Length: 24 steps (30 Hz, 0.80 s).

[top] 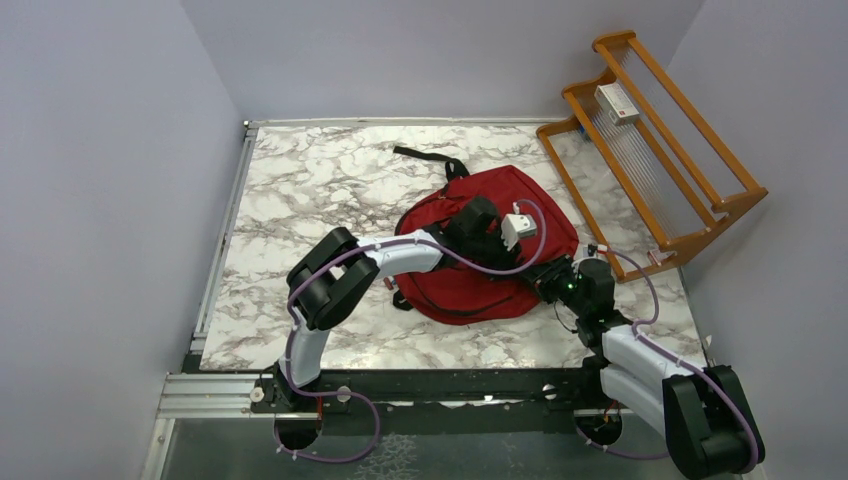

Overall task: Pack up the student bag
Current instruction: Unzip the student bag at the center of the board.

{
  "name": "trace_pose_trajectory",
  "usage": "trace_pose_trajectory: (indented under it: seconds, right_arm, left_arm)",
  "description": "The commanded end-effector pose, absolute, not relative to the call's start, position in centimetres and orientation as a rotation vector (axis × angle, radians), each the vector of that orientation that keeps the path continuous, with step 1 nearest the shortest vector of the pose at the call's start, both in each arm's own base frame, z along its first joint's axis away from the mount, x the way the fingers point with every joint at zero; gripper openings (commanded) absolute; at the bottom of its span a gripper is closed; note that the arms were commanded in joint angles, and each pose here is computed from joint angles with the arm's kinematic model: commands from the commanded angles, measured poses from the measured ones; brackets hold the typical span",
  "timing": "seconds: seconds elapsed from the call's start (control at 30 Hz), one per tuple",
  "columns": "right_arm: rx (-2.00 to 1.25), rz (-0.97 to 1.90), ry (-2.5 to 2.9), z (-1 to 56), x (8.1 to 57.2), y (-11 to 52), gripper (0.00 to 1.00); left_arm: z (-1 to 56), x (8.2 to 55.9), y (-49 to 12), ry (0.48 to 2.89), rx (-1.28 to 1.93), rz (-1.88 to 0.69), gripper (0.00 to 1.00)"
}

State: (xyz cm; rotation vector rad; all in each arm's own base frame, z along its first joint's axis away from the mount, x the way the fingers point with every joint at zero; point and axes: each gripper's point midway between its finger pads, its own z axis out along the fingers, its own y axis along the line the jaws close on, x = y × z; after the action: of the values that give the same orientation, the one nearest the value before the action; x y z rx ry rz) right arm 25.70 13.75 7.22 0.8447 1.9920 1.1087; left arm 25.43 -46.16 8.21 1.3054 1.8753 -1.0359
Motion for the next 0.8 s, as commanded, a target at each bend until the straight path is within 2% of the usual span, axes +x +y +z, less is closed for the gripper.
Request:
trace_pose_trajectory:
  seconds: [0.0, 0.17, 0.3, 0.5, 0.77]
  right_arm:
    - [0.791, 1.136, 1.973, 8.2, 25.8, 14.1, 0.22]
    - [0.793, 1.120, 1.979, 8.0, 25.7, 13.9, 0.22]
    - [0.847, 1.044, 2.008, 7.1, 25.4, 13.0, 0.30]
    - [0.919, 0.929, 2.021, 6.0, 24.8, 11.4, 0.40]
    - [0.943, 0.929, 2.019, 5.7, 24.8, 11.3, 0.44]
  left_arm:
    - [8.1, 26.3, -46.6, 1.876, 1.288, -0.995, 0.21]
    - [8.1, 26.7, -46.4, 1.884, 1.270, -0.967, 0.07]
    - [8.6, 27.2, -46.2, 1.889, 1.229, -0.945, 0.00]
    - [10.1, 27.6, -46.4, 1.883, 1.143, -0.970, 0.00]
    - [11.4, 27.7, -46.6, 1.867, 1.077, -1.010, 0.00]
